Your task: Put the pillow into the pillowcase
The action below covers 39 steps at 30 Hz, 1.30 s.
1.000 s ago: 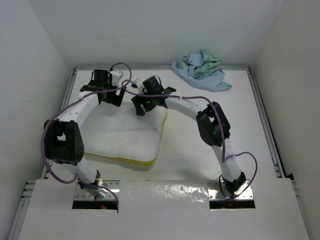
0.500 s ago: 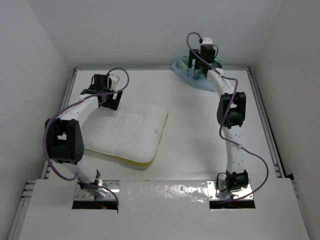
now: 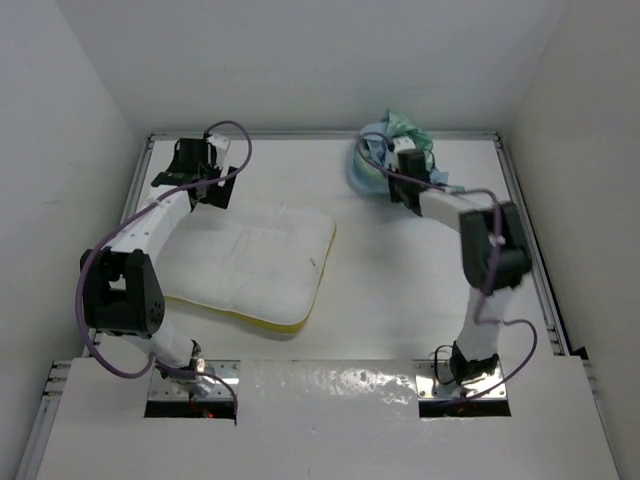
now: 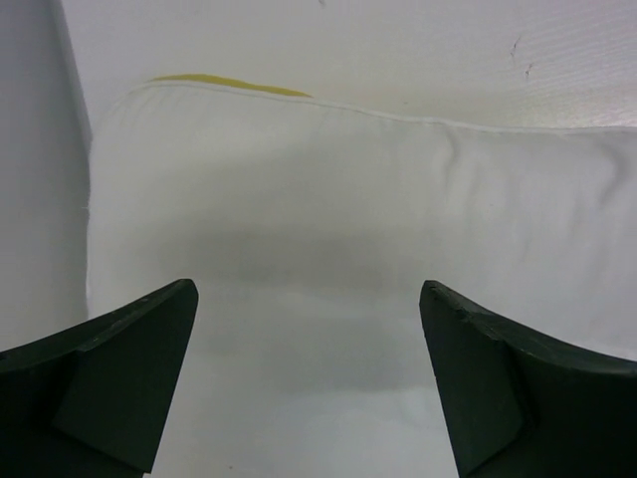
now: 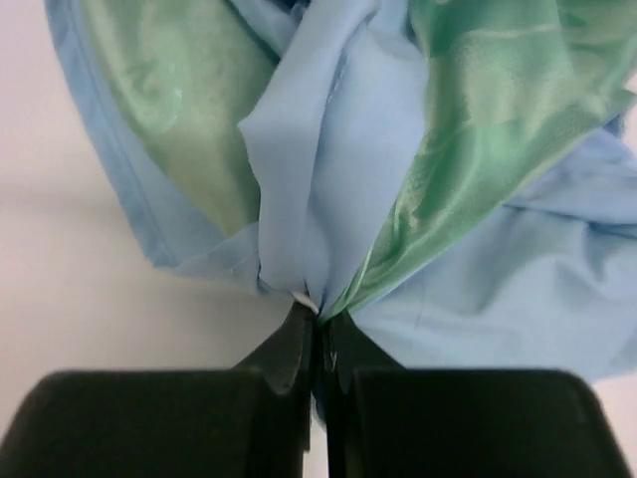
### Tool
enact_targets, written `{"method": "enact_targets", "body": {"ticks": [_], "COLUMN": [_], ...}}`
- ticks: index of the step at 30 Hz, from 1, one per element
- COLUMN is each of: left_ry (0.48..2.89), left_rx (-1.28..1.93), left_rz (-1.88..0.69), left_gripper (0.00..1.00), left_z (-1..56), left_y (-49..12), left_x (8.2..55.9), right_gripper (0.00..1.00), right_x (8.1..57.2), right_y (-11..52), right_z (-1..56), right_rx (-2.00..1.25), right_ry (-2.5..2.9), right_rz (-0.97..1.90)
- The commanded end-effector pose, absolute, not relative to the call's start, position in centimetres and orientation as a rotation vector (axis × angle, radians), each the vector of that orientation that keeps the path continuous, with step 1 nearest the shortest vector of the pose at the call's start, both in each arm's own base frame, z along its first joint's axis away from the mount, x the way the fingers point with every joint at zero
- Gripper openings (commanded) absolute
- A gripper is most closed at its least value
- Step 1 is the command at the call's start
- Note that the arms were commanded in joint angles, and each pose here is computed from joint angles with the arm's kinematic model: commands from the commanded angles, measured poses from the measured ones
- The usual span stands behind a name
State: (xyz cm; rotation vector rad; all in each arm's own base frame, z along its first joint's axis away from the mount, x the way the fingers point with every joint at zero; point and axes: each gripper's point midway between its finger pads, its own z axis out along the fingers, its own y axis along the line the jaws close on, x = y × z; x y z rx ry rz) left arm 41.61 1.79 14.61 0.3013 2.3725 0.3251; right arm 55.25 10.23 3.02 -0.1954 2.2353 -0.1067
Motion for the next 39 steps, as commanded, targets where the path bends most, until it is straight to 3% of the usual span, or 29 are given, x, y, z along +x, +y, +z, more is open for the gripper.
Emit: {"method": "enact_targets", "body": {"ticks": [1, 4, 5, 6, 7, 8, 11, 14, 15, 18, 19, 23, 27, 30, 32, 33, 34, 35, 36, 37, 39], "left_ry": [2.231, 2.22, 2.222, 2.233, 2.241, 2.239, 2.214, 2.137, 2.126, 2.149, 2.136, 2.165, 2.026, 1.949, 1.964, 1.976, 1.985, 1.998, 2.004, 2.031, 2.044], "left_rx": [0.239, 0.279, 0.307, 0.342, 0.382, 0.431, 0.698, 1.046, 1.127, 1.316, 1.347, 1.329, 1.171, 1.207, 1.227, 1.238, 1.225, 1.225, 1.215, 1.198, 1.176], "left_rz": [0.35, 0.299, 0.275, 0.231, 0.192, 0.155, 0.005, -0.195, -0.289, -0.357, -0.342, -0.222, -0.078, -0.142, -0.167, -0.233, -0.239, -0.267, -0.283, -0.295, -0.32], "left_gripper": [0.93, 0.93, 0.93, 0.93, 0.93, 0.93, 0.93, 0.93, 0.94, 0.95, 0.95, 0.95, 0.95, 0.95, 0.85, 0.57, 0.38, 0.24, 0.11, 0.0, 0.0], "left_z": [20.6, 21.8, 22.1, 21.8, 21.9, 21.8, 21.3, 20.5, 19.6, 15.2, 14.2, 10.5, 11.7, 11.1, 9.4, 8.6, 8.5, 8.1, 8.2, 8.1, 9.2], "left_y": [2.5, 1.6, 1.0, 0.1, -1.3, -2.6, -9.8, -18.9, -21.4, -26.1, -27.6, -30.4, -31.6, -33.7, -34.4, -35.1, -35.1, -35.3, -35.4, -35.1, -34.6], "left_x": [42.2, 42.2, 42.2, 42.3, 42.2, 42.1, 40.7, 36.4, 34.9, 32.0, 31.8, 34.7, 39.8, 40.8, 41.0, 40.4, 40.4, 40.1, 39.9, 39.8, 39.8], "right_gripper": [0.0, 0.0, 0.09, 0.41, 0.88, 0.99, 0.99, 0.99, 0.89, 0.29, 0.28, 0.99, 0.99, 0.99, 0.99, 0.82, 0.82, 0.23, 0.0, 0.0, 0.0], "right_x": [46.6, 38.1, 36.4, 34.6, 32.4, 31.2, 28.2, 27.2, 26.8, 25.7, 25.1, 22.8, 22.3, 23.7, 24.2, 25.6, 25.5, 27.4, 28.7, 30.6, 36.2], "right_y": [12.5, 12.6, 12.6, 12.3, 11.9, 11.8, 11.0, 10.3, 10.0, 10.9, 11.3, 14.0, 15.0, 14.4, 14.6, 15.0, 14.8, 13.6, 13.4, 11.0, 6.7], "right_z": [14.9, 17.7, 17.3, 16.2, 13.5, 12.2, 9.6, 10.3, 10.2, 10.9, 10.6, 9.9, 8.0, 5.9, 4.7, 4.4, 3.2, 3.0, 4.2, 3.9, 7.8], "right_rx": [-0.328, -0.326, -0.336, -0.34, -0.346, -0.358, -0.261, -0.145, -0.073, -0.009, -0.008, -0.069, -0.159, -0.158, -0.19, -0.2, -0.193, -0.132, -0.096, 0.021, 0.206], "right_ry": [1.939, 1.89, 1.917, 1.963, 2.094, 2.156, 2.346, 2.308, 2.307, 2.266, 2.276, 2.26, 2.211, 2.245, 2.286, 2.303, 2.346, 2.372, 2.335, 2.345, 2.216], "right_rz": [0.204, 0.352, 0.379, 0.388, 0.397, 0.407, 0.415, 0.401, 0.406, 0.498, 0.516, 0.672, 0.635, 0.535, 0.518, 0.498, 0.483, 0.403, 0.374, 0.29, 0.196]}}
